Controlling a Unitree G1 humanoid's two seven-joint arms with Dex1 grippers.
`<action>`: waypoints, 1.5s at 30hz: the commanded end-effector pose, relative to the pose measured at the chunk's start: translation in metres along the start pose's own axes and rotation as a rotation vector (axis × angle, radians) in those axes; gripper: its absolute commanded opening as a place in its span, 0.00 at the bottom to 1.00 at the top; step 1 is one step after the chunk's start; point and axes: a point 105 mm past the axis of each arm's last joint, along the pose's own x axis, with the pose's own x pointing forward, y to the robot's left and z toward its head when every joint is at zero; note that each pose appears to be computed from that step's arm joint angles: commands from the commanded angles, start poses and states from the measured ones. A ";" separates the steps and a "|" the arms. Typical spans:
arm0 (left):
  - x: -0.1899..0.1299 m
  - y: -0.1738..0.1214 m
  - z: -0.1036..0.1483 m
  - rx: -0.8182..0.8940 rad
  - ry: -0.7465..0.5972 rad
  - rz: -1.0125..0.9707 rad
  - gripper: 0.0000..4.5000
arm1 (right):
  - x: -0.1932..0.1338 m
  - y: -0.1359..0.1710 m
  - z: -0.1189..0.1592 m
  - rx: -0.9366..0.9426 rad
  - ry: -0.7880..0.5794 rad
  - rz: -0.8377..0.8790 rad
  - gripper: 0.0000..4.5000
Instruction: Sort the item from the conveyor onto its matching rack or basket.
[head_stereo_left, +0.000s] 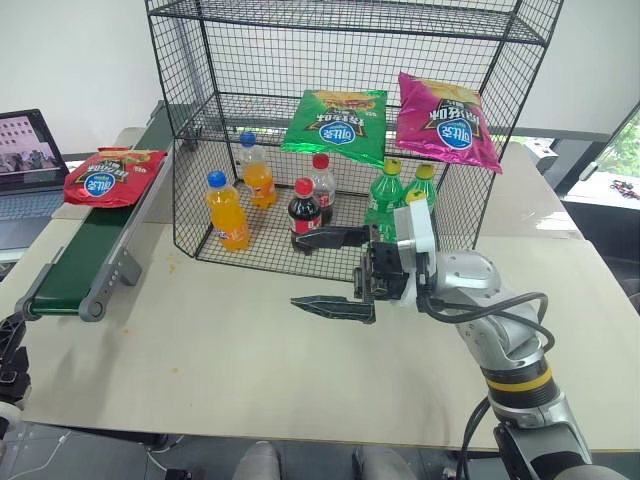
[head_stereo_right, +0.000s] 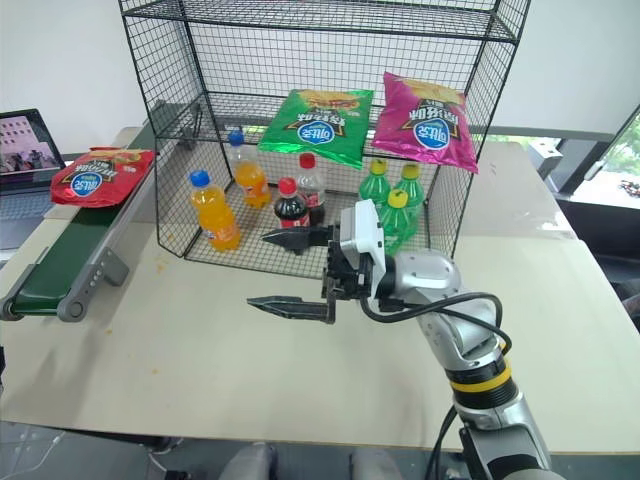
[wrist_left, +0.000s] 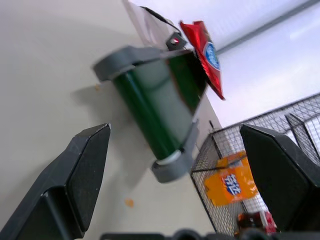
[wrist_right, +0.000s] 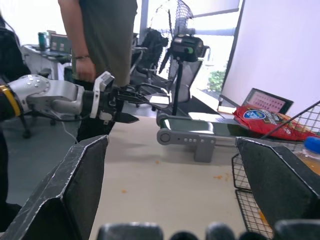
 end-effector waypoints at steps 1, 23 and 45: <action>0.006 -0.004 0.006 -0.017 0.001 -0.040 0.97 | 0.003 -0.001 0.019 -0.078 -0.047 0.023 1.00; 0.023 -0.026 0.002 -0.057 0.033 -0.155 0.97 | 0.007 0.010 0.047 -0.108 -0.148 0.138 1.00; 0.025 -0.026 0.034 -0.005 -0.068 -0.145 0.32 | 0.008 0.006 0.045 -0.104 -0.143 0.112 1.00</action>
